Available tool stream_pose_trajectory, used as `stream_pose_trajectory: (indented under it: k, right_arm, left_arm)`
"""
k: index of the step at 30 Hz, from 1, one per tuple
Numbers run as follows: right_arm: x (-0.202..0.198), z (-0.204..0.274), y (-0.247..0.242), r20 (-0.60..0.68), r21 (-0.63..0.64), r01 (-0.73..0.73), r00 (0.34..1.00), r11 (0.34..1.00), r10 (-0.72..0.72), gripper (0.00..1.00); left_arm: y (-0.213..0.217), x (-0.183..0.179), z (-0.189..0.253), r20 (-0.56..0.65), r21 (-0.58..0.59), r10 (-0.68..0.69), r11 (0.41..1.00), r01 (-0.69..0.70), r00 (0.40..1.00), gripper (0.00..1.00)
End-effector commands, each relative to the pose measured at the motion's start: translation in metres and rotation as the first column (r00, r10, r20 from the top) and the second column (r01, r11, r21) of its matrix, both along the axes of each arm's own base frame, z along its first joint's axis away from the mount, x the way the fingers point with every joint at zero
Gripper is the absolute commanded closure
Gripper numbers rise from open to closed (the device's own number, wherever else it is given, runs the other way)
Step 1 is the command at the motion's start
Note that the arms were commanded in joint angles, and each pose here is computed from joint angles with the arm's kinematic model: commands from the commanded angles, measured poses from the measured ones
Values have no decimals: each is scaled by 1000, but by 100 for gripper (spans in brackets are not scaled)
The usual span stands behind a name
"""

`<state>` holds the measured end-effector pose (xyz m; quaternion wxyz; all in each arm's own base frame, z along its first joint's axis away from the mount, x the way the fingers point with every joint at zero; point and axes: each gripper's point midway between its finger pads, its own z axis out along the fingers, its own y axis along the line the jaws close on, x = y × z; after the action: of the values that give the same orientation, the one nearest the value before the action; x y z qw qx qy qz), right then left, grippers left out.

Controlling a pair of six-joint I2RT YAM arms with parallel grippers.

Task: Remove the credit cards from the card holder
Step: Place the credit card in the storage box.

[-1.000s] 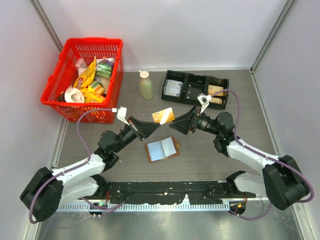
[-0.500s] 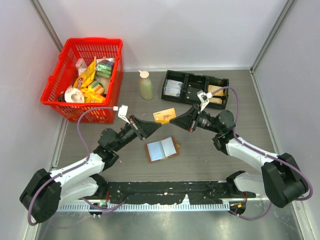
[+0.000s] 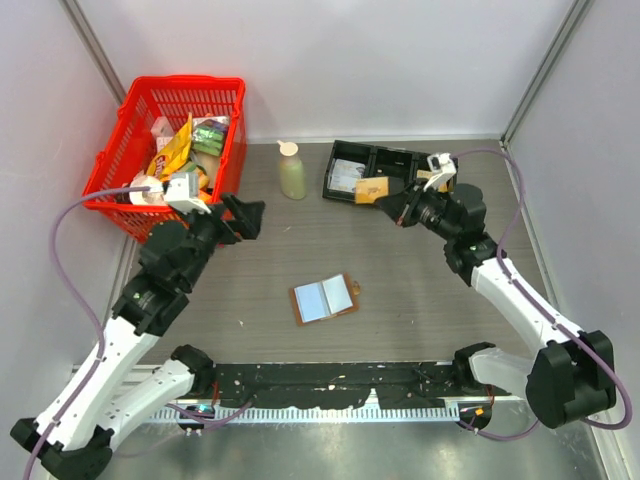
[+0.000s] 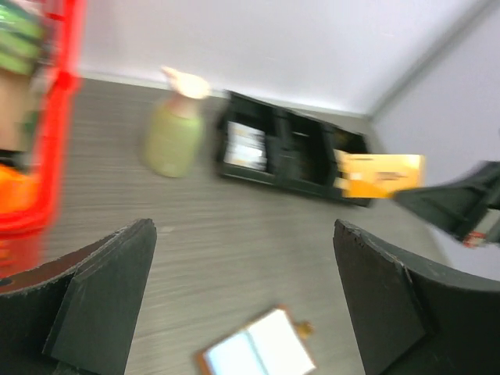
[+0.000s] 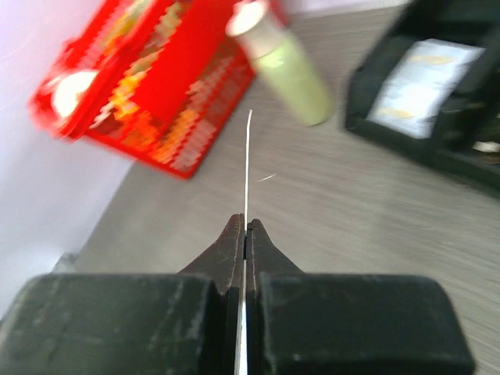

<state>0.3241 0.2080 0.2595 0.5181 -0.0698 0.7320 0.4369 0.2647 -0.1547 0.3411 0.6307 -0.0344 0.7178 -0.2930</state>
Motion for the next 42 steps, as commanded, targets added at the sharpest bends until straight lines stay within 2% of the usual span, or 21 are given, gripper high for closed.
stream_pose_trajectory:
  k: [1, 3, 7, 9, 10, 11, 12, 13, 16, 20, 23, 29, 31, 32, 34, 35, 36, 38, 42]
  right_arm:
    - [39, -17, -71, -55, -186, 333, 936, 924, -348, 99]
    - [55, -19, -101, -68, -245, 454, 873, 856, -482, 99]
    - [84, -26, -150, -60, -308, 571, 786, 761, -615, 99]
    - [100, -32, -179, -50, -351, 632, 724, 691, -688, 99]
    - [108, -46, -188, -71, -379, 632, 708, 676, -703, 99]
    - [116, -40, -195, -67, -374, 642, 701, 669, -710, 99]
    - [124, -56, -191, -98, -398, 615, 710, 681, -698, 99]
    - [132, -50, -207, -91, -397, 638, 688, 660, -720, 99]
    - [154, -73, -209, -121, -448, 597, 698, 666, -706, 99]
    - [179, -95, -190, -185, -435, 507, 759, 745, -624, 99]
    - [193, -104, -168, -247, -368, 436, 806, 821, -538, 99]
    - [200, -119, -166, -310, -339, 429, 789, 837, -530, 98]
    - [196, -121, -177, -330, -346, 447, 765, 825, -553, 86]
    - [193, -119, -183, -329, -357, 462, 751, 812, -572, 72]
    - [188, -115, -198, -312, -399, 493, 720, 773, -621, 54]
    - [184, -114, -203, -310, -417, 498, 708, 760, -634, 51]
    - [181, -106, -210, -286, -434, 518, 696, 737, -658, 42]
    - [174, -88, -224, -253, -461, 556, 665, 691, -703, 35]
    - [148, -37, -262, -128, -518, 684, 533, 515, -837, 25]
  left_arm:
    - [80, 1, -44, -102, 350, 289, 906, -238, 952, 0]
    - [88, 5, -47, -82, 345, 300, 903, -255, 950, 1]
    - [77, 8, -57, -70, 291, 214, 939, -185, 974, 0]
    - [79, 5, -60, -67, 286, 213, 940, -186, 975, 0]
    - [81, 3, -61, -64, 289, 223, 937, -196, 973, 0]
    - [84, 2, -61, -56, 288, 230, 935, -205, 972, 0]
    - [86, 1, -61, -51, 290, 239, 933, -214, 970, 0]
    - [89, -1, -60, -42, 288, 252, 930, -229, 967, 0]
    - [95, -1, -60, -31, 296, 280, 920, -259, 960, 0]
    - [92, -2, -61, -27, 295, 263, 924, -244, 964, 0]
    - [94, -2, -61, -20, 296, 268, 922, -251, 963, 0]
    - [96, -1, -62, -12, 299, 281, 917, -264, 960, 0]
    - [97, -1, -62, -12, 299, 284, 916, -267, 959, 0]
    - [97, -1, -61, -11, 298, 285, 916, -269, 958, 0]
    - [98, -2, -61, -8, 297, 288, 915, -273, 958, 0]
    - [99, -2, -61, -6, 297, 294, 913, -279, 956, 0]
    - [102, -2, -61, -4, 298, 307, 909, -292, 952, 0]
    - [107, -3, -60, -1, 296, 336, 900, -321, 942, 0]
    - [116, -5, -58, 9, 291, 381, 884, -367, 925, 0]
